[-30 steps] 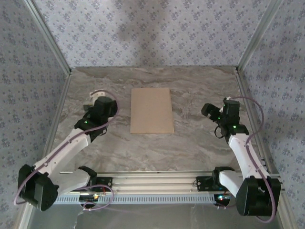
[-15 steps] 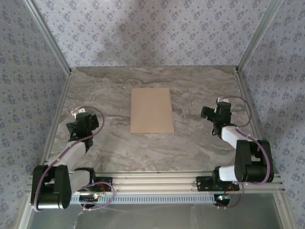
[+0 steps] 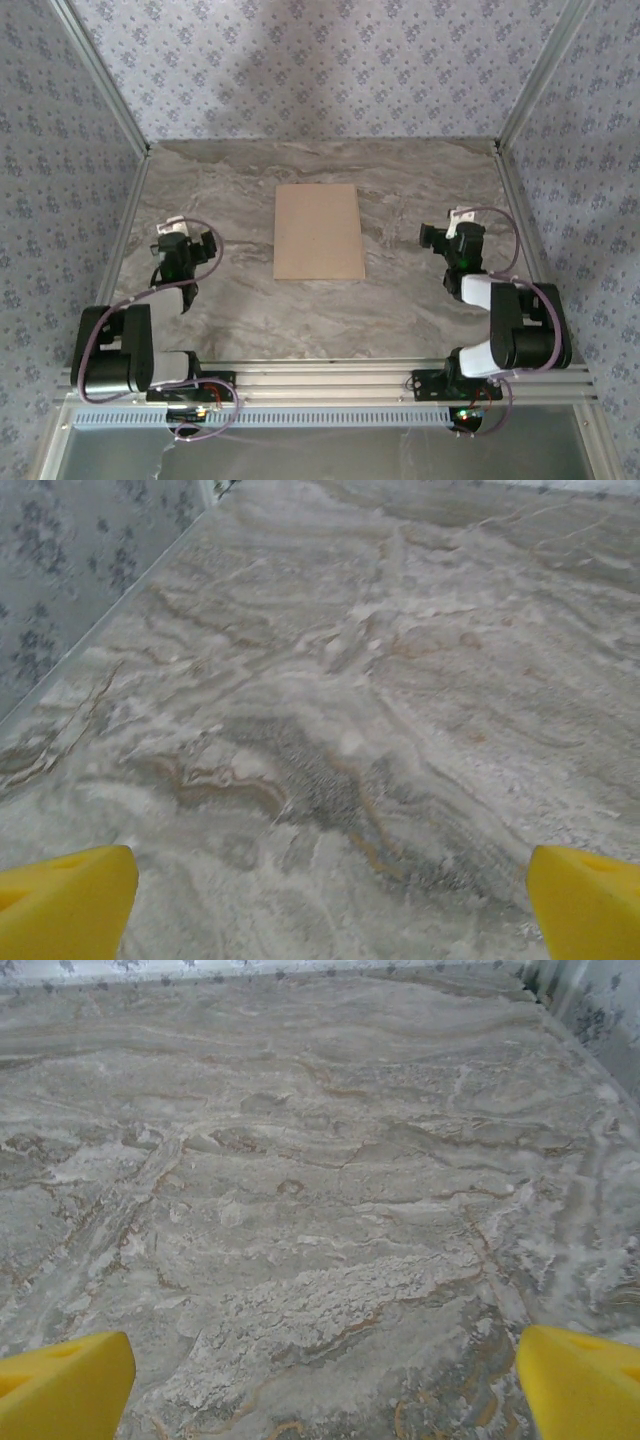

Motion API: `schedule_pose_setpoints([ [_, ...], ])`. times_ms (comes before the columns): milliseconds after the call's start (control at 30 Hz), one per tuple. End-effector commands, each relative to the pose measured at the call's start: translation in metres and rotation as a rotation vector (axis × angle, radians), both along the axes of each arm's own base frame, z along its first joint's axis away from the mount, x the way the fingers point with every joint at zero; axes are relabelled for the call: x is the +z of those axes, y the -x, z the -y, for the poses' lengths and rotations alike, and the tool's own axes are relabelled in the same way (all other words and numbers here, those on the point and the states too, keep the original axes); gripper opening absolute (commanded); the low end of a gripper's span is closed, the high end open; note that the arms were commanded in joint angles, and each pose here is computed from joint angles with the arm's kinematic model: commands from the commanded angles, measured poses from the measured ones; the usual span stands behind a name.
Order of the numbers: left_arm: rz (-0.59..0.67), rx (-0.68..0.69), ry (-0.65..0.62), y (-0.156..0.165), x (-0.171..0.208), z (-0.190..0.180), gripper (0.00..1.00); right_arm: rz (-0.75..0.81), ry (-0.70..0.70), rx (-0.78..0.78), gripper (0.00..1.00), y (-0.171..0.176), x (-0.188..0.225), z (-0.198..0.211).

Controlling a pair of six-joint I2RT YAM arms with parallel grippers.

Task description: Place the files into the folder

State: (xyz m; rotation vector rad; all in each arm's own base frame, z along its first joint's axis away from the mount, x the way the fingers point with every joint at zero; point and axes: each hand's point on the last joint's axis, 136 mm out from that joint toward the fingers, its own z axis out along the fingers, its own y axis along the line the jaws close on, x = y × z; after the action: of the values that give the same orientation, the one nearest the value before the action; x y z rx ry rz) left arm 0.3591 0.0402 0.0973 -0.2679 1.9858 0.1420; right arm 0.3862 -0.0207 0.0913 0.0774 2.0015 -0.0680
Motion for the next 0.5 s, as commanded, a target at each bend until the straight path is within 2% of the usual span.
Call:
schedule_pose_setpoints([
  [0, 0.121, -0.063, -0.02, -0.014, 0.021, 0.008, 1.0, 0.043, 0.017, 0.055, 1.0, -0.003, -0.002, -0.006],
  [233, 0.108, -0.128, -0.028, -0.024, 0.008, 0.017, 1.0, 0.044, -0.015, 0.052, 1.0, -0.004, -0.007, -0.002],
  [400, 0.167, -0.154, -0.036, -0.021, 0.002, 0.021, 1.0, 0.047, -0.013, 0.052, 1.0, -0.004, -0.006, -0.002],
  [467, 0.121, -0.152, -0.029, -0.02, -0.002, 0.021, 1.0, 0.047, -0.014, 0.071, 1.0, -0.004, -0.006, -0.005],
])
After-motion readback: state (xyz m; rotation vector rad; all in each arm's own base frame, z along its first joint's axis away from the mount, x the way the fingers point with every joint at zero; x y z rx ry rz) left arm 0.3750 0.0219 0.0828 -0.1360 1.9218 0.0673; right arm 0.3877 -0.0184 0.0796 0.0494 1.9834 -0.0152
